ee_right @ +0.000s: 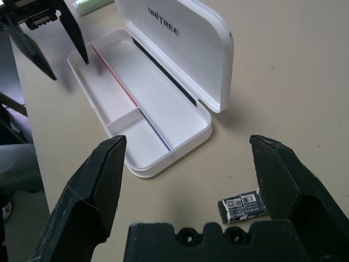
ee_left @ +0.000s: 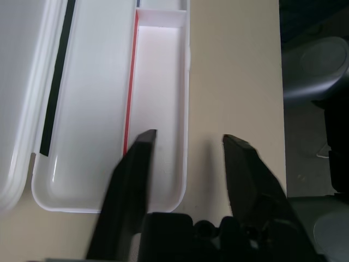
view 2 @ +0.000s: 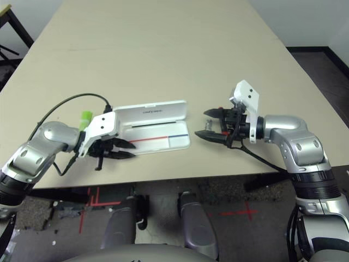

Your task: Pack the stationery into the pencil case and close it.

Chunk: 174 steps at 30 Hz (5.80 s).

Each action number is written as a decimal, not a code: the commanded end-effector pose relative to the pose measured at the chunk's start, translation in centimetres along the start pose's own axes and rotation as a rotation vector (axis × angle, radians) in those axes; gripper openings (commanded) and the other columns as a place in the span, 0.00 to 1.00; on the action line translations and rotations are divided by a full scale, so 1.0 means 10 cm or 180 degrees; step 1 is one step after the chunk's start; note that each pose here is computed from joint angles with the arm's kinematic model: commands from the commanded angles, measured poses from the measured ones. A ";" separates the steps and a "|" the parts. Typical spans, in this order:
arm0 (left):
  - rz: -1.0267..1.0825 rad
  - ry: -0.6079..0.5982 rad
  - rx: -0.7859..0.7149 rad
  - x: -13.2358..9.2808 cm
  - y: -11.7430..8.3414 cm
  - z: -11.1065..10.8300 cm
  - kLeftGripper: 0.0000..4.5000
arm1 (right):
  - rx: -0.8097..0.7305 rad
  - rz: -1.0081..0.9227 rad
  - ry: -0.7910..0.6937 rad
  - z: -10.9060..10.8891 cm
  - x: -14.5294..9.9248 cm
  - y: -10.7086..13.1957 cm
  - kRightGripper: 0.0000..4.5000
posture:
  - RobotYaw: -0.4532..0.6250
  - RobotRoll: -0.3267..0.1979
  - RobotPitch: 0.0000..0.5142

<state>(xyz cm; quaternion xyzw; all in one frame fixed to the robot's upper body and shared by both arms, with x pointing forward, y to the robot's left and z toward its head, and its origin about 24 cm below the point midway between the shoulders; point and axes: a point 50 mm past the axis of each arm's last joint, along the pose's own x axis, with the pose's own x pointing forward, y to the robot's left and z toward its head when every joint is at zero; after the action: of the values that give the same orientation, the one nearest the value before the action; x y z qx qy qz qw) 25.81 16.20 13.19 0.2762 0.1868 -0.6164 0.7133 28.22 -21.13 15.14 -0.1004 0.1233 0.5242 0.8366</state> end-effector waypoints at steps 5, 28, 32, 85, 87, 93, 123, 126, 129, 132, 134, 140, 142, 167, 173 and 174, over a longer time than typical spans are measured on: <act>0.0090 -0.0249 0.0053 -0.28 -0.06 0.18 0.99 | 0.0006 0.0040 -0.0058 0.03 -0.03 -0.02 1.00 | 0.29 0.62 0.31; 0.0456 -0.0462 0.0212 -0.59 0.09 0.18 0.99 | 0.1314 -0.2394 0.0115 0.30 -0.13 -0.29 1.00 | 0.26 0.62 0.31; 0.0436 -0.0450 0.0217 -0.56 0.10 0.18 0.99 | 0.1443 -0.2590 0.0315 0.20 -0.09 -0.23 1.00 | 0.26 0.62 0.31; 0.0442 -0.0289 0.0223 -0.62 0.07 0.18 1.00 | -0.0660 -0.0836 0.1230 0.42 -0.31 -0.11 0.12 | 0.27 0.62 0.32; 0.0486 -0.0251 0.0205 -0.63 0.07 0.17 1.00 | -0.0958 -0.0580 0.1311 0.50 -0.28 -0.03 0.12 | 0.27 0.62 0.32; 0.0563 -0.0208 0.0156 -0.67 0.03 0.13 1.00 | -0.1309 -0.0176 0.1292 0.70 -0.11 0.18 0.12 | 0.31 0.62 0.33; 0.0666 -0.0169 0.0082 -0.63 -0.03 0.10 1.00 | -0.2127 0.0250 0.1012 0.89 1.05 0.69 0.12 | 0.34 0.62 0.36; 0.0671 -0.0167 0.0080 -0.63 -0.03 0.10 1.00 | -0.2114 0.0275 0.1049 0.84 1.11 0.69 0.12 | 0.35 0.62 0.37; 0.0673 -0.0167 0.0074 -0.63 -0.04 0.10 1.00 | -0.2101 0.0294 0.1089 0.79 1.16 0.68 0.12 | 0.35 0.62 0.37; 0.0675 -0.0162 0.0062 -0.63 -0.04 0.09 1.00 | -0.2063 0.0317 0.1144 0.73 1.20 0.67 0.12 | 0.35 0.62 0.37; 0.0677 -0.0162 0.0055 -0.62 -0.04 0.09 1.00 | -0.2027 0.0347 0.1183 0.67 1.22 0.66 0.12 | 0.35 0.62 0.37; 0.0684 -0.0158 0.0045 -0.63 -0.05 0.09 1.00 | -0.1918 0.0424 0.1212 0.54 1.30 0.64 0.12 | 0.36 0.62 0.37; 0.0686 -0.0157 0.0042 -0.63 -0.05 0.09 1.00 | -0.1884 0.0449 0.1201 0.52 1.32 0.64 0.12 | 0.36 0.62 0.37; 0.1189 0.0036 -0.0576 -0.77 -0.04 -0.01 1.00 | -0.1120 0.1080 0.1021 0.70 0.50 0.44 0.99 | 0.37 0.62 0.38; 0.1819 0.0208 -0.0975 -0.84 0.04 -0.09 1.00 | -0.0936 0.1274 0.0884 0.78 0.19 0.45 0.99 | 0.37 0.62 0.38; 0.1904 0.0252 -0.1024 -0.84 0.05 -0.10 1.00 | -0.0915 0.1289 0.0857 0.79 0.17 0.46 0.99 | 0.37 0.62 0.38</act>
<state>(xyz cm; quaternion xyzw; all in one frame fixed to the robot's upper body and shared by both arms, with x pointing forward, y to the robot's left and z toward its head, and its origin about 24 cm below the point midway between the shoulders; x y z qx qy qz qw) 24.89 23.11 17.53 0.2255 0.2132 -0.3606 0.8796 26.27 -15.47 21.66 -0.2708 0.1817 0.6580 0.6788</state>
